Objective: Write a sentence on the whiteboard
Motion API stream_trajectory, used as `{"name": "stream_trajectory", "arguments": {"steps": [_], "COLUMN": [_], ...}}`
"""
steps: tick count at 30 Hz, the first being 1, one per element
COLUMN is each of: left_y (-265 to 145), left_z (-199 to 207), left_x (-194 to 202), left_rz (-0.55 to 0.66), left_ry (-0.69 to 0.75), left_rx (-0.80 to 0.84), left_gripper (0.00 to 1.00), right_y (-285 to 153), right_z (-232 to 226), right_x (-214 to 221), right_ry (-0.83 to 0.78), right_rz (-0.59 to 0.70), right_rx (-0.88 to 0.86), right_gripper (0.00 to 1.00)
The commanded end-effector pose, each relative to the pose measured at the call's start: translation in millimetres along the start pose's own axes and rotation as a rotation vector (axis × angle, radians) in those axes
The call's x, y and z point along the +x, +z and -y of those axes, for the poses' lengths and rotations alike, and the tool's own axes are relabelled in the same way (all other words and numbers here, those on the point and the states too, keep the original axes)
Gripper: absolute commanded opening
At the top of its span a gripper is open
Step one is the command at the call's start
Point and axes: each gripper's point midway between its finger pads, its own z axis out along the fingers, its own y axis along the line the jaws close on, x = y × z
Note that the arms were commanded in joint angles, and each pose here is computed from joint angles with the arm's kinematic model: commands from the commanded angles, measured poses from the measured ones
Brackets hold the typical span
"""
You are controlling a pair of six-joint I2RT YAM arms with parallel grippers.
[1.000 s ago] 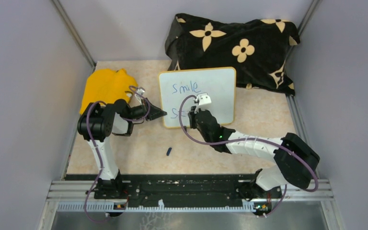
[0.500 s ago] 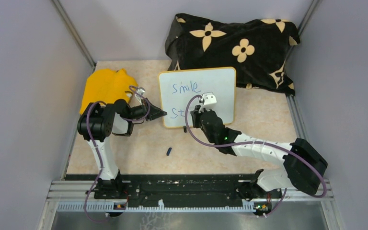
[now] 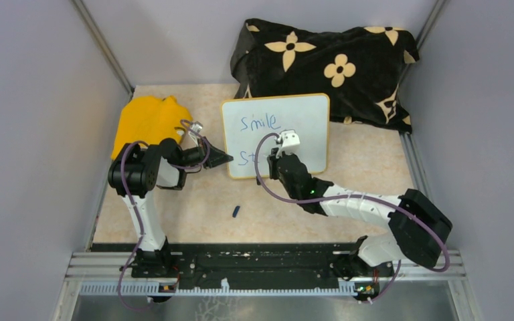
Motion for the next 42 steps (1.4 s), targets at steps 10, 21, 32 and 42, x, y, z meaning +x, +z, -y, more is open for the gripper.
{"name": "stream_trajectory", "arguments": {"steps": [10, 21, 32, 42], "left_y": [5.0, 5.2, 5.0, 5.6], "left_z": [-2.9, -3.5, -3.7, -3.1], "left_x": [9.7, 9.5, 10.4, 11.8], "left_rz": [-0.026, -0.026, -0.029, -0.034], "left_ry": [-0.027, -0.026, -0.028, -0.027], "left_rx": [-0.001, -0.003, -0.002, -0.001], "left_gripper": [0.0, 0.0, 0.0, 0.0], "right_y": [16.4, 15.5, 4.2, 4.2], "right_z": [-11.0, -9.4, 6.2, 10.1], "right_x": [-21.4, 3.6, 19.9, 0.5], "right_ry": [0.02, 0.018, 0.015, 0.008], "right_rz": [0.043, -0.019, -0.042, 0.008], "right_rx": [-0.006, -0.019, 0.011, 0.04], "right_gripper": [0.0, 0.0, 0.0, 0.0]}}
